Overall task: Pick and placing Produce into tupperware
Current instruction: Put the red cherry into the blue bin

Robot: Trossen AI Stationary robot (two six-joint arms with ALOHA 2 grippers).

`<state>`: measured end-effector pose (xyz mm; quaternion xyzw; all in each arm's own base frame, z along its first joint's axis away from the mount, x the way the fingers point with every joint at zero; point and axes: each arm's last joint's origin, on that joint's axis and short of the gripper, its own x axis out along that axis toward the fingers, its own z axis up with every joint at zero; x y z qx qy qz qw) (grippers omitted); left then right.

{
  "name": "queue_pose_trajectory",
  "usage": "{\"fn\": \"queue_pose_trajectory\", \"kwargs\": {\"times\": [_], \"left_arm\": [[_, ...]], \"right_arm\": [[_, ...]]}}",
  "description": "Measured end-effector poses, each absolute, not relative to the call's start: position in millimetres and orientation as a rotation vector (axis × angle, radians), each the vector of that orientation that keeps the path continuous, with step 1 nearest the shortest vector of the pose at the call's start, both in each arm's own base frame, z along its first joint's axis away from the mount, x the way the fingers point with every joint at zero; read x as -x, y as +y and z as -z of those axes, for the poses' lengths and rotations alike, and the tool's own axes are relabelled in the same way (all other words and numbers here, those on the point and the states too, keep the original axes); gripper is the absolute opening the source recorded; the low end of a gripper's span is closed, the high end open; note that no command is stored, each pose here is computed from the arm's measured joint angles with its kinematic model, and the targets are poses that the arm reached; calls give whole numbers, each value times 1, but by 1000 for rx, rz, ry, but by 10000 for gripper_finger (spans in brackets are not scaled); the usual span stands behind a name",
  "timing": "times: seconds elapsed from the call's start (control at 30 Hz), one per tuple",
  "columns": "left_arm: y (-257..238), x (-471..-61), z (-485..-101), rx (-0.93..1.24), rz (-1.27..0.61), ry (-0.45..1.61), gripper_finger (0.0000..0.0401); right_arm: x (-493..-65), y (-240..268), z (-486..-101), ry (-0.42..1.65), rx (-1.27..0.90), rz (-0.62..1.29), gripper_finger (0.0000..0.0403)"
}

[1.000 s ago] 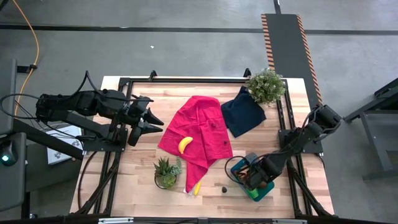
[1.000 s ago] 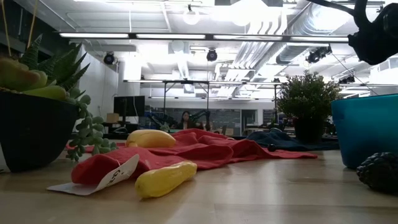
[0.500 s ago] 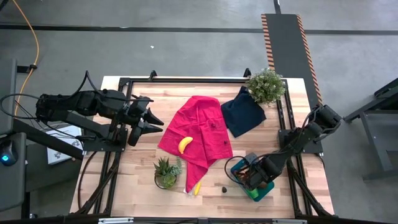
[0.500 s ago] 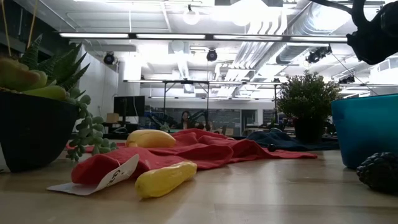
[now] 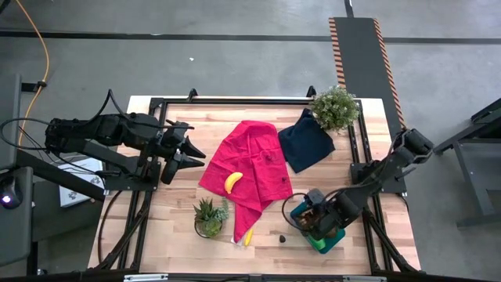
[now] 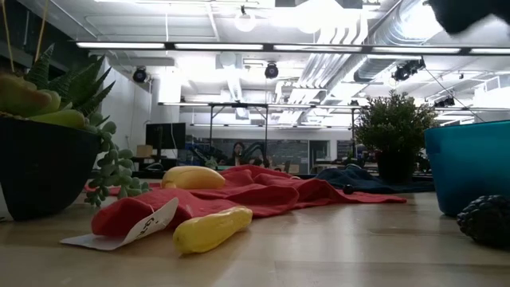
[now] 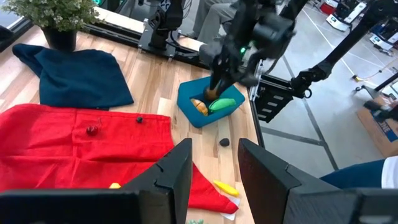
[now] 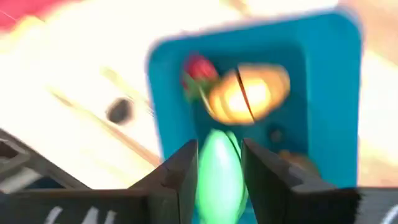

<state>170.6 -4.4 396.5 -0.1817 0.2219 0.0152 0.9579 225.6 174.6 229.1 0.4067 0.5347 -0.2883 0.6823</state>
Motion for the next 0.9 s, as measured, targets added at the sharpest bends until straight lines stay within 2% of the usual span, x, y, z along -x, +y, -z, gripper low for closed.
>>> {"fn": "queue_pose_trajectory", "kwargs": {"times": [0.17, 0.53, 0.7, 0.9], "left_arm": [[-4, -170, -396, 363, -30, 451, 117], [-4, -170, -396, 361, -30, 455, 117], [-4, -169, -394, 361, -34, 476, 117], [-4, -169, -394, 367, -36, 477, 117]], "right_arm": [[-230, 165, -267, 1022, -881, 597, 114], [-267, 121, -323, 753, -775, 493, 114], [-281, 91, -339, 743, -637, 450, 114], [-288, 47, -336, 896, -478, 370, 114]]}}
